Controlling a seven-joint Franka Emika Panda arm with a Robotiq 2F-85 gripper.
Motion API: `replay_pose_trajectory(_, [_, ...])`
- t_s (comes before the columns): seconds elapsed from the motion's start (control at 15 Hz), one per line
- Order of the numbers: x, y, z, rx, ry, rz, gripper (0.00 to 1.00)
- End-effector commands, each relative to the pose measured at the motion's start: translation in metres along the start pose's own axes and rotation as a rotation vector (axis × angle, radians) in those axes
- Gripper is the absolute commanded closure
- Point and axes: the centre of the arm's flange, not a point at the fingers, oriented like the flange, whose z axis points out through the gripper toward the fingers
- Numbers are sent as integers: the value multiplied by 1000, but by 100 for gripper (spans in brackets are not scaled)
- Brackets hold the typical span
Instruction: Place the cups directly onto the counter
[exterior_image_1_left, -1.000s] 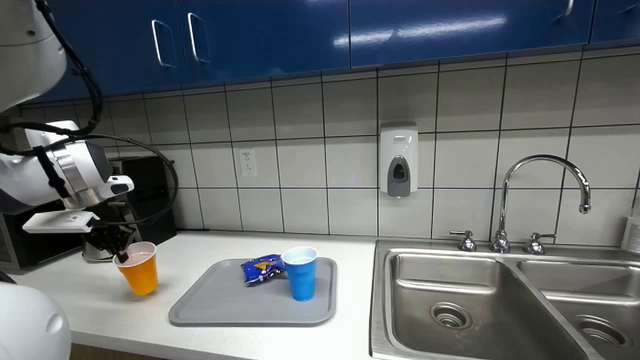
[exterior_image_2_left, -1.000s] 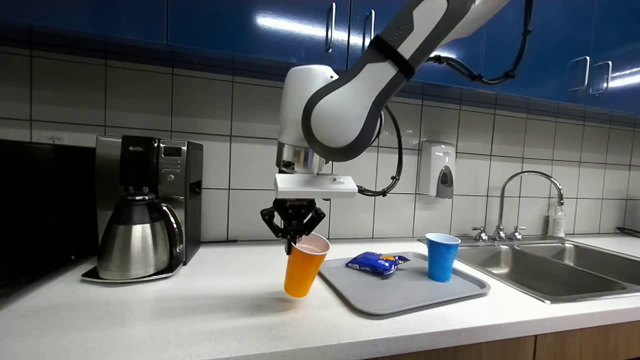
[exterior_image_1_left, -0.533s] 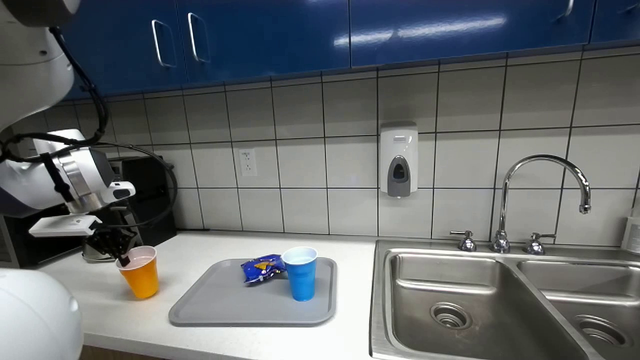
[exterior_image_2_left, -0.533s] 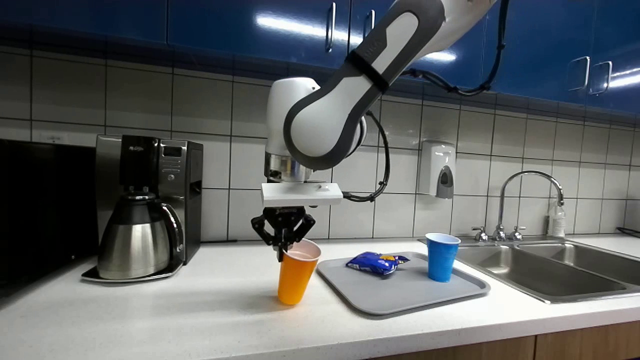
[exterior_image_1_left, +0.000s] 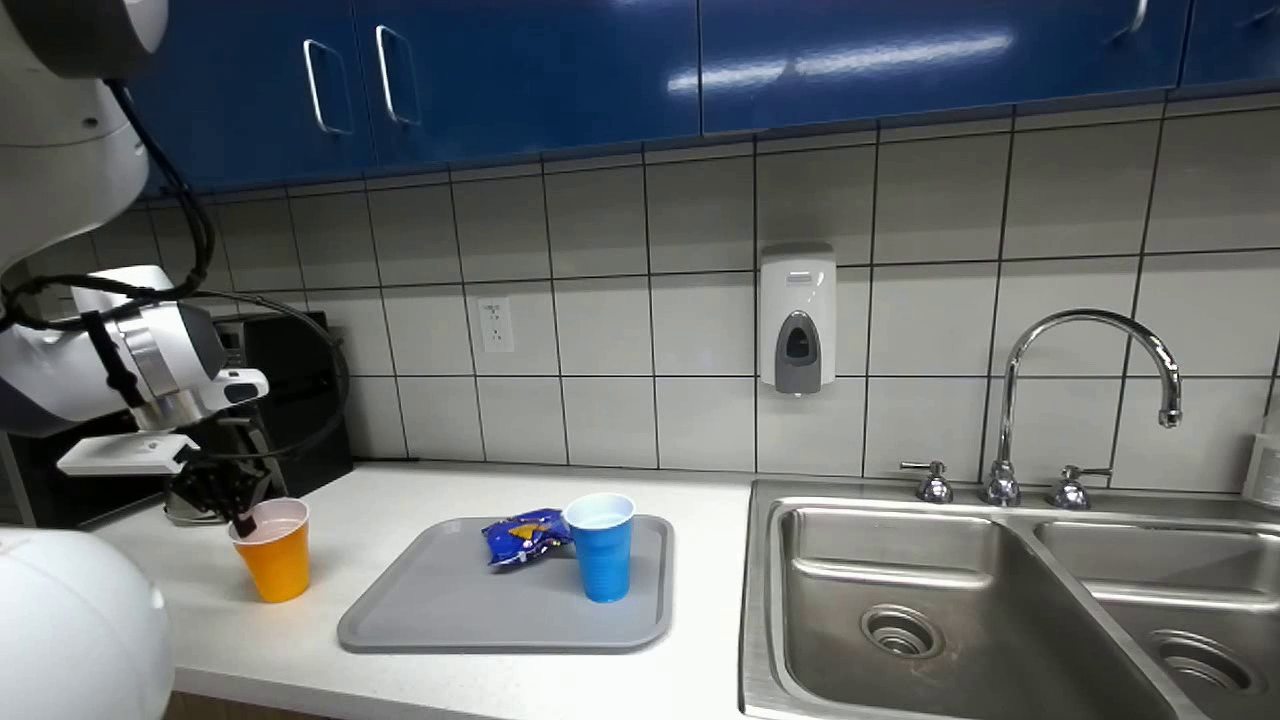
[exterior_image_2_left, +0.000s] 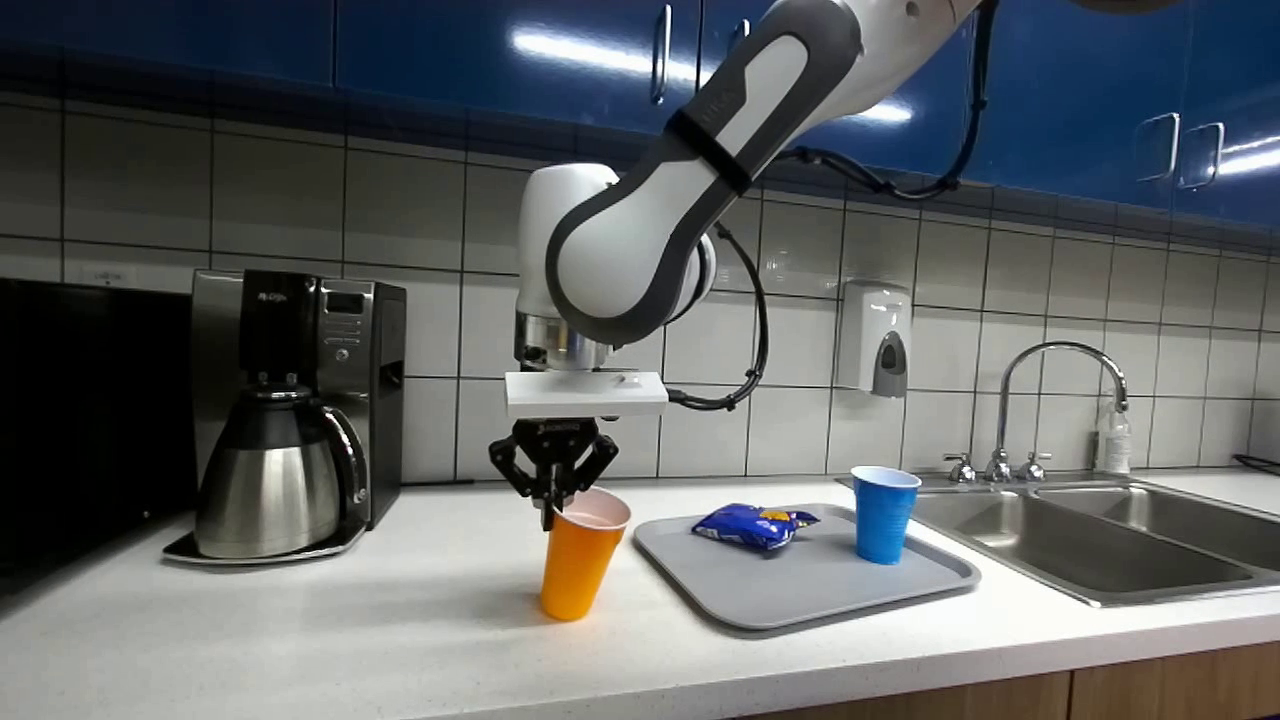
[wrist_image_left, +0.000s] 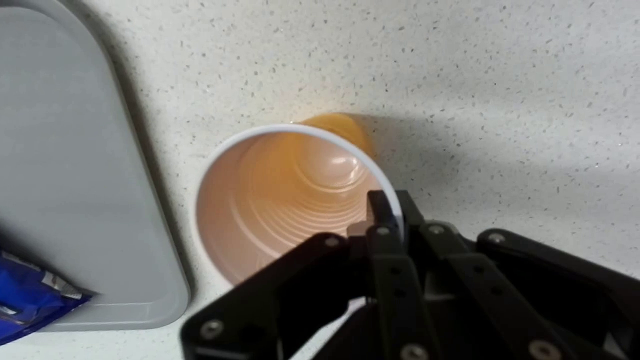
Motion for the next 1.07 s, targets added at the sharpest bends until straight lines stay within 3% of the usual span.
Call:
replay_pose_trajectory(0.0, [6, -7, -1, -18, -18, 18, 62])
replay_pose_trajectory(0.53, [6, -6, -3, -22, -13, 20, 4])
replay_pose_trajectory(0.6, [7, -5, -5, -20, -11, 22, 0])
replay_pose_trajectory(1.0, [8, -1, -13, -14, 4, 26, 0])
